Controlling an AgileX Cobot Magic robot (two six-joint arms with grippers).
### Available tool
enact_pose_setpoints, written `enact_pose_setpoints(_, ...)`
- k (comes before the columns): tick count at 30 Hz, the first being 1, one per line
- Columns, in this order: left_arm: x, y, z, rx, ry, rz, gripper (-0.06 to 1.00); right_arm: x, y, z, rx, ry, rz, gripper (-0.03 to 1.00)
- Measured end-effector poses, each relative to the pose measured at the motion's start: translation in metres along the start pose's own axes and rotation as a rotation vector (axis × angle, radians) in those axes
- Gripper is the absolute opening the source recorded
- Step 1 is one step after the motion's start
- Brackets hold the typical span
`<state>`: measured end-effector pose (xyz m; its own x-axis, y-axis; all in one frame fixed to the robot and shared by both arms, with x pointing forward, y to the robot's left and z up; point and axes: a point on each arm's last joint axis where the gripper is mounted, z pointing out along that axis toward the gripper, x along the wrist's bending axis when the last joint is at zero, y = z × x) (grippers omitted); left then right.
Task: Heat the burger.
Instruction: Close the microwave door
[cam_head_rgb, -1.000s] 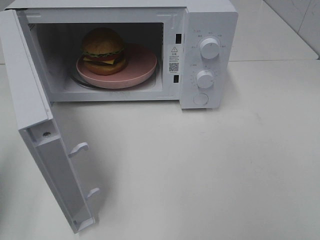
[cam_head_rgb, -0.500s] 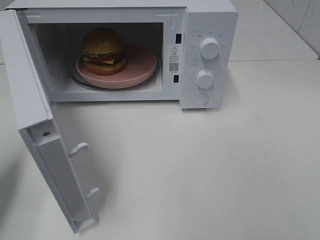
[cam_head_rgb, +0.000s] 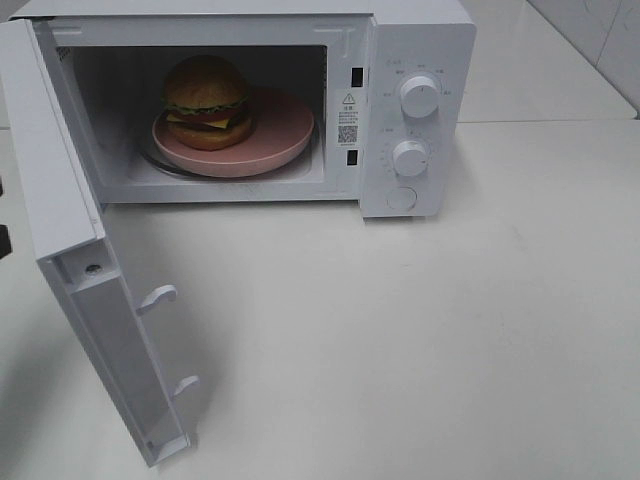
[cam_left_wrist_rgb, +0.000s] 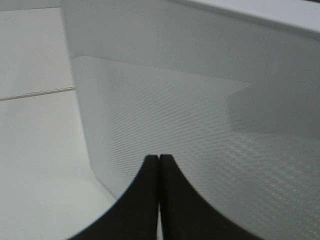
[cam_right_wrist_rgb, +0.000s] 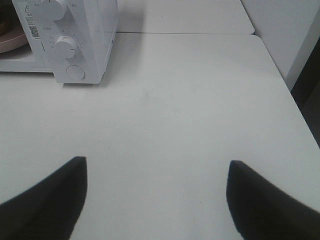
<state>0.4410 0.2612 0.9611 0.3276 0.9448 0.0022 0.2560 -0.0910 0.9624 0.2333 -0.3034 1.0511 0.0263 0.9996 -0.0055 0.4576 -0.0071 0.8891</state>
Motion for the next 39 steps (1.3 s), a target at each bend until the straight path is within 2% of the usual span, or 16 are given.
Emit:
enact_pose_setpoints(1, -0.004, -0.001, 0.006, 0.004, -0.03, 0.007, 0.0, 0.0, 0.0, 0.0, 0.0, 0.0, 0.0, 0.73)
enact_pose_setpoints(4, -0.007, 0.001, 0.014, -0.012, -0.059, 0.011, 0.0, 0.0, 0.0, 0.0, 0.0, 0.0, 0.0, 0.73)
enact_pose_setpoints(11, -0.013, 0.003, 0.032, -0.019, -0.093, 0.004, 0.0, 0.0, 0.0, 0.0, 0.0, 0.0, 0.0, 0.73)
enact_pose_setpoints(16, -0.033, 0.01, 0.057, -0.036, -0.171, 0.008, 0.0, 0.0, 0.0, 0.0, 0.0, 0.0, 0.0, 0.73)
enact_pose_setpoints(19, -0.035, 0.011, 0.06, -0.035, -0.176, 0.005, 0.0, 0.0, 0.0, 0.0, 0.0, 0.0, 0.0, 0.73)
enact_pose_setpoints(24, -0.054, 0.018, 0.082, -0.054, -0.194, -0.024, 0.0, 0.0, 0.0, 0.0, 0.0, 0.0, 0.0, 0.73)
enact_pose_setpoints(27, -0.057, 0.018, 0.085, -0.055, -0.197, -0.024, 0.0, 0.0, 0.0, 0.0, 0.0, 0.0, 0.0, 0.73)
enact_pose_setpoints(29, -0.072, 0.022, 0.1, -0.069, -0.207, -0.032, 0.0, 0.0, 0.0, 0.0, 0.0, 0.0, 0.0, 0.73)
enact_pose_setpoints(32, -0.076, 0.023, 0.103, -0.071, -0.211, -0.035, 0.0, 0.0, 0.0, 0.0, 0.0, 0.0, 0.0, 0.73)
enact_pose_setpoints(34, -0.091, 0.025, 0.116, -0.081, -0.217, -0.048, 0.0, 0.0, 0.0, 0.0, 0.0, 0.0, 0.0, 0.73)
enact_pose_setpoints(39, -0.105, 0.028, 0.129, -0.094, -0.23, -0.05, 0.0, 0.0, 0.0, 0.0, 0.0, 0.0, 0.0, 0.73)
